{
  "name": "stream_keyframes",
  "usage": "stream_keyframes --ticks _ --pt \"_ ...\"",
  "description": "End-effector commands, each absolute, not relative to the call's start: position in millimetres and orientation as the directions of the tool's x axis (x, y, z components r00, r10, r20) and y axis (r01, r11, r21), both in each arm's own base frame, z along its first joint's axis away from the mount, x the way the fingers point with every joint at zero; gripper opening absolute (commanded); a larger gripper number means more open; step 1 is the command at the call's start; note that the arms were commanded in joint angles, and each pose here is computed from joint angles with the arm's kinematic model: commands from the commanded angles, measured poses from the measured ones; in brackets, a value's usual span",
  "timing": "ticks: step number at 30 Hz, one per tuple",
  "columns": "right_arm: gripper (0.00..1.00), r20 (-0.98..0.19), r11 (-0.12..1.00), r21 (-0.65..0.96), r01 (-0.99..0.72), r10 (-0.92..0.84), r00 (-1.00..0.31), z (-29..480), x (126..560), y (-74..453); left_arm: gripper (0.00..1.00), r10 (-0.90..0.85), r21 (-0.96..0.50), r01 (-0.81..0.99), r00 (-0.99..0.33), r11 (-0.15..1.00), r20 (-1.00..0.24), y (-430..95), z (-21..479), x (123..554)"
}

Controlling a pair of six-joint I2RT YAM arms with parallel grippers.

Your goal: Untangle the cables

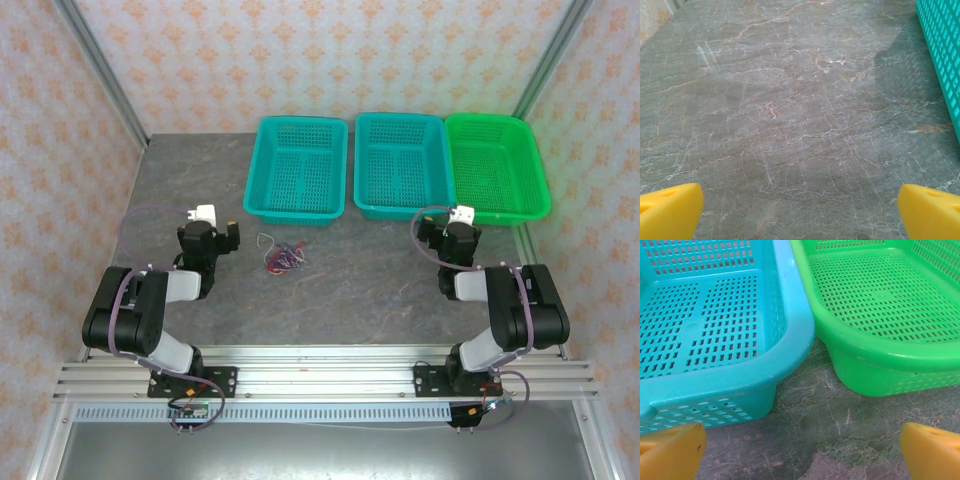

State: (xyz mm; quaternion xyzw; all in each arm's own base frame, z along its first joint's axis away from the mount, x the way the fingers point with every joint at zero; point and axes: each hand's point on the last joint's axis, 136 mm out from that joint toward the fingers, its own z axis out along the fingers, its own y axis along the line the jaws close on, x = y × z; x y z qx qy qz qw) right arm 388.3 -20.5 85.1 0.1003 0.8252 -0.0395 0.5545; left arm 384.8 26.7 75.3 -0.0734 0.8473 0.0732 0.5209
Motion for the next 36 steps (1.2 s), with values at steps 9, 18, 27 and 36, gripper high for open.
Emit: stream_keyframes --ticks 9,18,27,36 --pt "0.99 -0.941 0.966 0.041 0.256 0.124 -0.316 106.6 385.8 -25.7 1.0 -0.039 0.045 -0.199 -0.396 0.979 -0.917 25.7 93.3 393.5" --pt "0.97 -0.843 0.887 0.38 0.263 0.449 -0.296 214.7 327.4 3.4 1.0 -0.017 0.065 -0.185 -0.407 0.981 -0.913 17.3 122.9 384.9" --pt "0.97 -0.684 0.866 0.467 -0.18 0.225 -0.694 232.3 295.5 159.9 1.0 -0.335 -0.316 -0.113 -0.384 0.942 -0.861 -24.1 217.1 347.1" --pt "0.97 -0.631 0.825 0.354 -0.439 -0.135 -0.764 202.8 276.7 303.4 0.84 -0.694 -0.619 -0.34 -0.496 0.708 -0.522 -53.2 174.9 313.0"
